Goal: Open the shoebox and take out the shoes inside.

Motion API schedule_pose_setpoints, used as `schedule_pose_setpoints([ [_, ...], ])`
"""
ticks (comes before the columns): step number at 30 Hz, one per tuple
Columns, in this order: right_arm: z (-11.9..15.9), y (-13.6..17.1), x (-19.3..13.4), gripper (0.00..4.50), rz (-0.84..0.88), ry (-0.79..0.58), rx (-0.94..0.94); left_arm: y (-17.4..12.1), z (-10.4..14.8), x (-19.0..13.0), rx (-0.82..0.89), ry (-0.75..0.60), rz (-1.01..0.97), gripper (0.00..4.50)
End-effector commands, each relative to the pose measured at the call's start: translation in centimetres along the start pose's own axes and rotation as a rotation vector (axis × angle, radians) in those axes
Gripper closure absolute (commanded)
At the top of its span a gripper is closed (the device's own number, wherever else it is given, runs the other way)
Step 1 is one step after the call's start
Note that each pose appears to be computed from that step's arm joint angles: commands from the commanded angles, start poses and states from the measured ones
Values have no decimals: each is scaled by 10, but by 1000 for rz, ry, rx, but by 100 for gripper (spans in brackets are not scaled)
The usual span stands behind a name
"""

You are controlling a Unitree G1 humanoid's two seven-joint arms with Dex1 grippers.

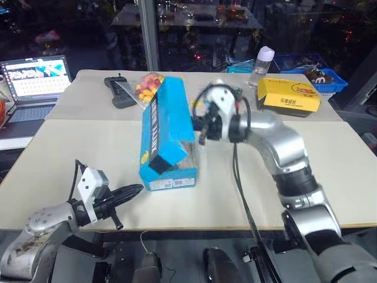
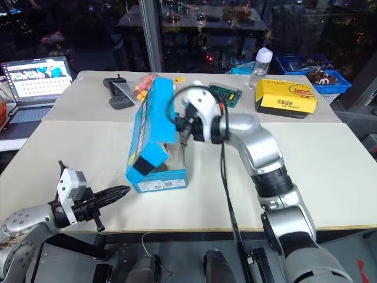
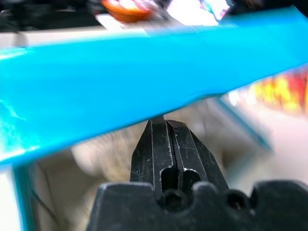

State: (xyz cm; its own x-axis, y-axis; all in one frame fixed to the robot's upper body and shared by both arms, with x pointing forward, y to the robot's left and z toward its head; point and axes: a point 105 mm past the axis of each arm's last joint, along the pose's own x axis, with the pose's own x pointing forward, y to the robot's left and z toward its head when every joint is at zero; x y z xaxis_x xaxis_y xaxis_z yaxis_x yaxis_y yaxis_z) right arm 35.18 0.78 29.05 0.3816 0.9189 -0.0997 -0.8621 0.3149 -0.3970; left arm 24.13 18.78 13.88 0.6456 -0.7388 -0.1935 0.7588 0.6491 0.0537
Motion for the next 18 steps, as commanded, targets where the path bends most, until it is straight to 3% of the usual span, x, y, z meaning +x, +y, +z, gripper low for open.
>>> schedule_pose_setpoints([
  [1,66,11,30,450,91,-102,-188,-3,8,0,15,-28,-4,442],
  [8,122,59,99,450,264,-195,-314,-11,8,2,7,-24,-8,442],
  [12,111,77,118,450,336,-193,-304,-32,15,-7,-18,-38,-8,442],
  [18,76,31,97,450,243,-158,-182,-57,14,-44,-50,31,93,442],
])
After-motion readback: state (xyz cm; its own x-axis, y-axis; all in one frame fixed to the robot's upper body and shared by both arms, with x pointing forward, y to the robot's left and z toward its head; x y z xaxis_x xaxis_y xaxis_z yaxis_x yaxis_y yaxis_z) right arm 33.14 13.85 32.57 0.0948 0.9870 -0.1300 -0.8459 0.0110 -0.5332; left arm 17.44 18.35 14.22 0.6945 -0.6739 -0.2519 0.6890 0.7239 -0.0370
